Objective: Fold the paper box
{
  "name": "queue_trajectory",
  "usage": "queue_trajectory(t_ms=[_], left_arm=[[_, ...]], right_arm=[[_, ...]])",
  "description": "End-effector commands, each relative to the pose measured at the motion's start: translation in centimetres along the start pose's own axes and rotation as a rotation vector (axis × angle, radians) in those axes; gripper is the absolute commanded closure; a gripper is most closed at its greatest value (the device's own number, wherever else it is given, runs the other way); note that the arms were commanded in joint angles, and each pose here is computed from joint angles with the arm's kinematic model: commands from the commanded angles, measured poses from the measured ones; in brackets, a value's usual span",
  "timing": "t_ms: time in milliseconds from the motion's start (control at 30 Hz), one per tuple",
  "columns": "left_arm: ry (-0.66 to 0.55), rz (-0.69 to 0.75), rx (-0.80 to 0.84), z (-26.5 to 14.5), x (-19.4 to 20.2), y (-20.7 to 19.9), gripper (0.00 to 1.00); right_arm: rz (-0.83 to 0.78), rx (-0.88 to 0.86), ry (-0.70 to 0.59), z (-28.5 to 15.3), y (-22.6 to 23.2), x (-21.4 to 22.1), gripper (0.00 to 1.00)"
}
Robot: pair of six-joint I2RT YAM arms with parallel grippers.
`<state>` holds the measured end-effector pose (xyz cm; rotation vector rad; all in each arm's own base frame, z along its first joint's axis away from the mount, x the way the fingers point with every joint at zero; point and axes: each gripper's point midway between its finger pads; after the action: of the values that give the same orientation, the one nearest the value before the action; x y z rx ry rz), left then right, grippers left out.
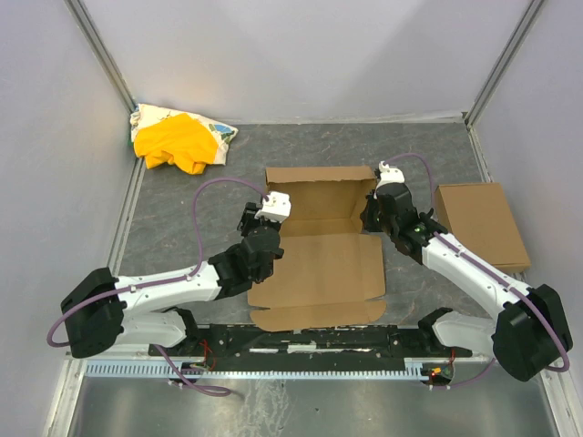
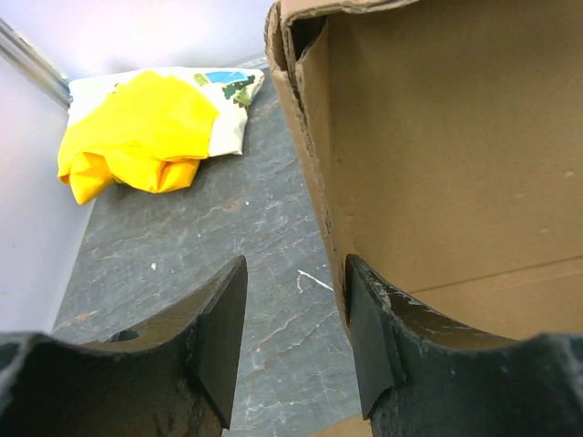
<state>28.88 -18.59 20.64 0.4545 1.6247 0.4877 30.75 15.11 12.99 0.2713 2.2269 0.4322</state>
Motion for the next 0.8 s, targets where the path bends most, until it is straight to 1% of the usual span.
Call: queue_trajectory(t_ms=[0,133,267,300,400,467,633,767], left_arm=[[0.004,-0.074,0.053,-0.6,0.7,-0.5,0.45],[0.010,-0.075,0.106,-0.8,0.7,-1.4,0.48],[-0.009,-0.107,0.158,-1.0,-0.1,-1.9,0.46],[-0.009,-0.116,0.164,-1.1,-0.2,-1.9,0.44],[-0.006,-0.107,0.203,-1.3,-0.5,-2.2,0.35],[0.001,-0.096,0.220,-1.5,-0.7,-2.2,0.33],[0.049,-0.113,0.256,-2.7,-1.3,-0.7,0.42],[0.052,-0.149,0.220,-3.4,-1.6,1.8,0.43]], right_arm=[[0.053,-0.015,-0.105,0.3,0.5,-2.1,0.98],[0.069,-0.008,-0.103,0.2,0.5,-2.2,0.98],[0.074,0.003,-0.097,0.0,0.5,-2.4,0.98],[0.074,0.007,-0.098,0.0,0.5,-2.5,0.98],[0.062,0.013,-0.103,-0.2,0.6,-2.9,0.98],[0.044,0.017,-0.096,-0.1,0.6,-3.0,0.97],[-0.005,0.035,-0.054,-0.4,1.2,-3.7,0.98],[-0.025,0.041,-0.033,-0.8,1.4,-3.9,0.98]])
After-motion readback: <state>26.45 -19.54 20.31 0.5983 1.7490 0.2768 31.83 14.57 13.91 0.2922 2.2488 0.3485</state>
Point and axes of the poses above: each gripper's point midway between its finger pads, its own z axis out along the fingers, its own y axis along the line the jaws close on, x = y × z, and after that the axes turned 14 degrees about z, right-handed
